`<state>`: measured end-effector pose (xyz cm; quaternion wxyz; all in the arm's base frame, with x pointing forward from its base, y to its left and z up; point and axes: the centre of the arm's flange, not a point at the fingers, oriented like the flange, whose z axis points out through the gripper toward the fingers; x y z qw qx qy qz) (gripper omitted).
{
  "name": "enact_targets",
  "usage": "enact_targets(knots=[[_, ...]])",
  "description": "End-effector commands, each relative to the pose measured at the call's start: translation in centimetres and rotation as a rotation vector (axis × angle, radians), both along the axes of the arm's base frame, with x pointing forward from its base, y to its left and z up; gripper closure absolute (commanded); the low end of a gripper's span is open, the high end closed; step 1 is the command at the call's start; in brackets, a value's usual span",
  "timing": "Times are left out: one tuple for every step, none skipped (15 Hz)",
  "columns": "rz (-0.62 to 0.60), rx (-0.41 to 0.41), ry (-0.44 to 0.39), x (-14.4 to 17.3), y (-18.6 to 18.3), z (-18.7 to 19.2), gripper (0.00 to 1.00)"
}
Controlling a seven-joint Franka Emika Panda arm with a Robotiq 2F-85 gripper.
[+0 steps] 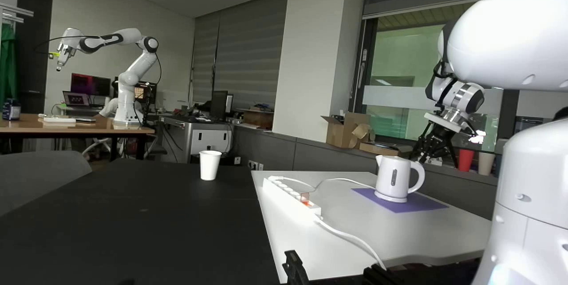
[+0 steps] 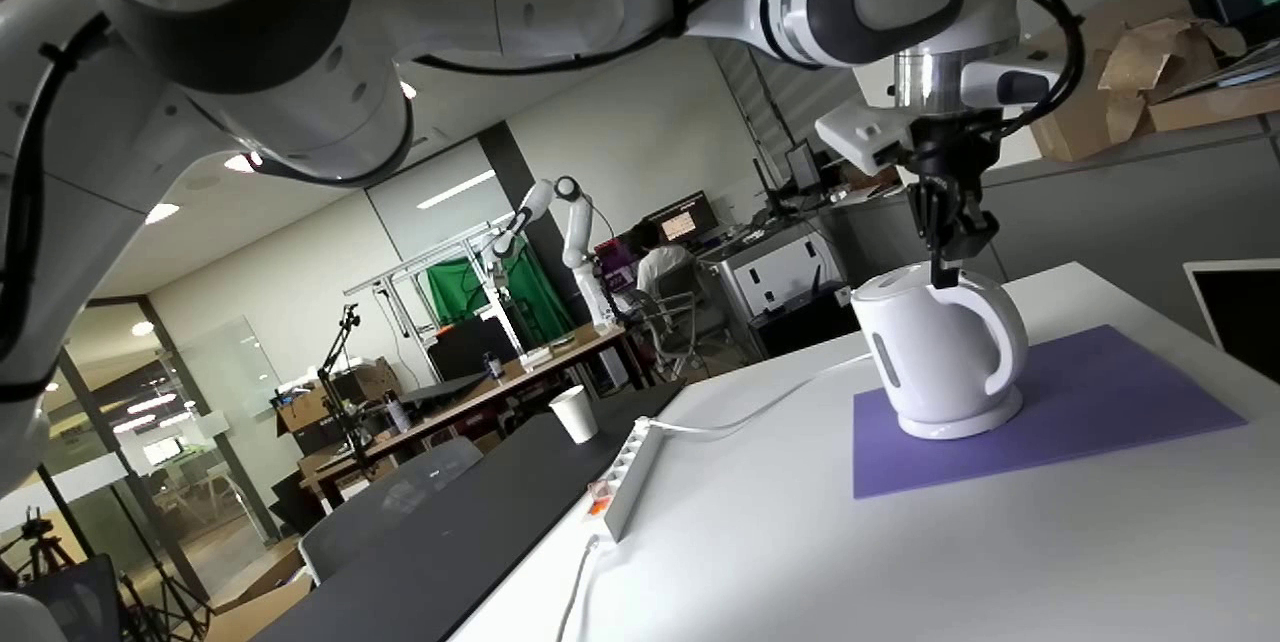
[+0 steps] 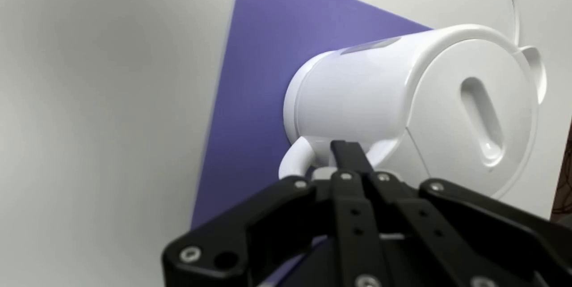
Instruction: Press the kettle switch
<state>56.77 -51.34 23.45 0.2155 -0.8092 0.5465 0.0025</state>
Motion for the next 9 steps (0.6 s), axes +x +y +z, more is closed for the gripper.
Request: enact_targets(knots=[[0.047, -0.031, -0.039, 1.63, -1.67, 0.56, 1.0], [0.063, -0.039, -0.052, 1.82, -1.71, 0.59, 1.0], [0.079, -0.049, -0.068, 1.98, -1.74, 0.58, 1.0], [0.091, -0.057, -0.08, 2.12, -1.82, 0.54, 1.0], [0.102, -0.064, -0.095, 2.21, -1.91, 0.45, 1.0], [0.116, -0.071, -0.105, 2.3, -1.96, 0.35, 1.0], [0.125, -0.077, -0.112, 2.36, -2.02, 0.24, 1.0], [0.132, -0.082, -0.117, 2.4, -2.09, 0.1, 1.0], [0.136, -0.083, -0.124, 2.42, -2.14, -0.05, 1.0]])
